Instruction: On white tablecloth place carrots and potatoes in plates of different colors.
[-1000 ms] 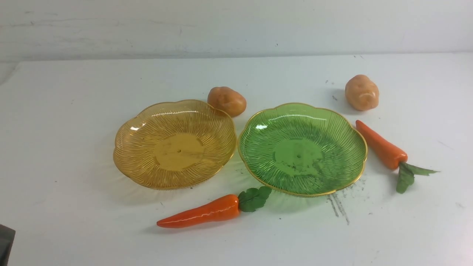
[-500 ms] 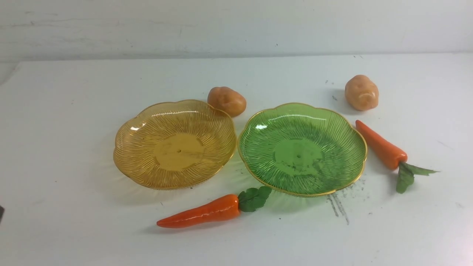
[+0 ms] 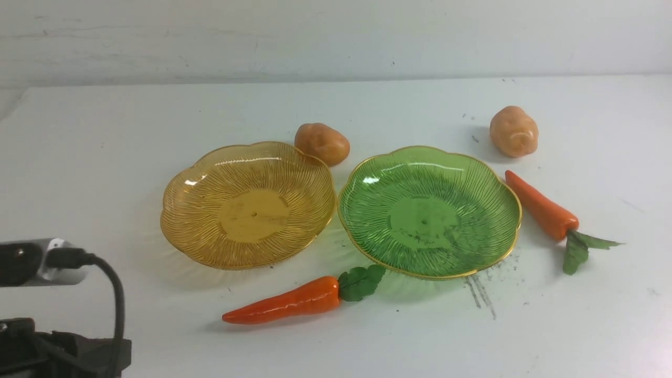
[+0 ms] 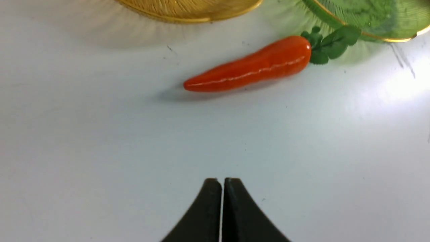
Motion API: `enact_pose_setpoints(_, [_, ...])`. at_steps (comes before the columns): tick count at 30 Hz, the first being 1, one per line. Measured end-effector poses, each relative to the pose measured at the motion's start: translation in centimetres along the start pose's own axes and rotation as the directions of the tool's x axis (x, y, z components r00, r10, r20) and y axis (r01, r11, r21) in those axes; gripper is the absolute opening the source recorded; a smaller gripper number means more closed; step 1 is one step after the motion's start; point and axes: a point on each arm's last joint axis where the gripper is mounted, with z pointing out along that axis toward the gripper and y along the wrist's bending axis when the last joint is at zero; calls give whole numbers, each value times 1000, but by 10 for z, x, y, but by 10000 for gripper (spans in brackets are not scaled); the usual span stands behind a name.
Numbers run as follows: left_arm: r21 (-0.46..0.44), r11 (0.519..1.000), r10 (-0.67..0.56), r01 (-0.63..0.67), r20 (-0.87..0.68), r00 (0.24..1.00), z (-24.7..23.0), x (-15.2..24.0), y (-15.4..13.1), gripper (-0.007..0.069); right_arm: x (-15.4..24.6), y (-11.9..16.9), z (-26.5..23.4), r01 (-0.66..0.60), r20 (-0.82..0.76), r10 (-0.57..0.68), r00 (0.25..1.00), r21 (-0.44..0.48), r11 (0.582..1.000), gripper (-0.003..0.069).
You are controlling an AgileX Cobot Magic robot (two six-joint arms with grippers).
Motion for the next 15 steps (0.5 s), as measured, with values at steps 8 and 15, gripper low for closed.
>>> enact_pose_setpoints(8, [0,999,36,-36,-37,999,7,-14,2,-3,-36,-25,61,-74,-139,90,986,112,991,-10])
enact_pose_setpoints(15, [11,998,55,-55,-56,997,14,-34,3,-3,-66,-39,113,-69,-193,92,977,122,990,88])
